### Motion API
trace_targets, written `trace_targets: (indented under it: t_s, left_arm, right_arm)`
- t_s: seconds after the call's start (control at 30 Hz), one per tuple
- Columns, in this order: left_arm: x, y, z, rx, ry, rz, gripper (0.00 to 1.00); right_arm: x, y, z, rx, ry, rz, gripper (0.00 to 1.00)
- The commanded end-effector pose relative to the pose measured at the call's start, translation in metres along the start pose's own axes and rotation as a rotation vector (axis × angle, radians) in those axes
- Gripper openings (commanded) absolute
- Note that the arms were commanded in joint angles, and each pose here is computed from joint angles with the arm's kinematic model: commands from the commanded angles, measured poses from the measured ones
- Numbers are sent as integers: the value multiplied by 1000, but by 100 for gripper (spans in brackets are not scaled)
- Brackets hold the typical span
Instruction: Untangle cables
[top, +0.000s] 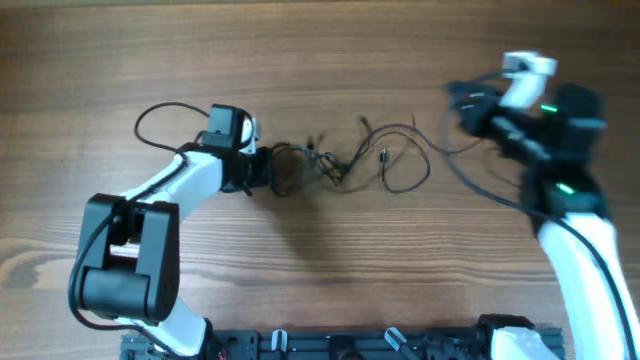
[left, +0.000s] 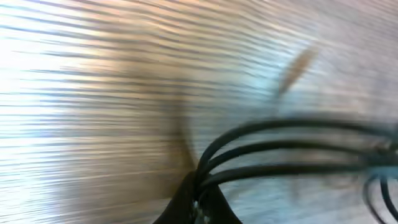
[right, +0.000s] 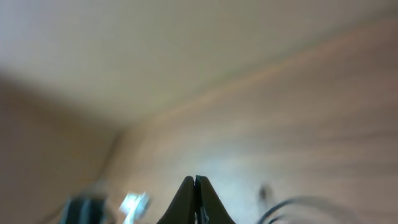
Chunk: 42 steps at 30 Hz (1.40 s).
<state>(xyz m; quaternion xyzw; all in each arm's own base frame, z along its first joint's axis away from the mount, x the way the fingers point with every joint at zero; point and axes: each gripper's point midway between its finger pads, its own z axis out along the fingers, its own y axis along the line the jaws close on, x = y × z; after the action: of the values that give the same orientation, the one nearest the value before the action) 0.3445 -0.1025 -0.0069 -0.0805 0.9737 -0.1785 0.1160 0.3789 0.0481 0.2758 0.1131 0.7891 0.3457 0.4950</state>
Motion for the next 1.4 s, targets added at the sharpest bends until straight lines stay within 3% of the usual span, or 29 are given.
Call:
trace_targets:
  t_s: [0.0,0.13,0.2,0.27,0.33,0.37,0.4,0.43,0.57,0.77,0.9,1.1,1.37]
  left_arm:
    - [31,98,9,-298,77,-160,4]
    - [35,118,0,-311,97,-239,4]
    - [38,115,0,-256,117,-271,4]
    - [38,106,2,-198,127,-280,4]
    - [38,97,3,-147,135,-282,8]
    - [39,94,3,-125,140,-284,15]
    - [38,93,3,-124,139,-284,35]
    - [37,93,2,-123,136,-279,65]
    - [19,83,-18,-113,97,-284,80]
    - [-11,55,-58,-33,-30,-358,86]
    - [-13,28,-62,119,-3,-387,94]
    - [-24,8,-66,235,-22,-360,94]
    - [-26,-9,-62,255,-25,-362,94]
  right_arm:
    - [-47,-40,-62,227,-205,-19,5]
    - [-54,-69,-96,354,-257,25,5]
    - [-38,-69,-91,330,-173,0,6]
    - [-21,-65,-82,288,-91,-24,16]
    - [0,-61,-69,252,4,-17,33]
    - [11,-59,-62,239,51,-17,44]
    - [23,-54,-54,215,101,-28,51]
    - [36,-47,-45,180,155,-52,53]
    - [95,-5,-6,9,367,-197,56]
    - [203,43,68,-210,601,-394,59]
    - [247,60,101,-251,656,-437,66]
    - [271,74,152,-267,698,-529,62]
    - [286,60,171,-230,749,-513,42]
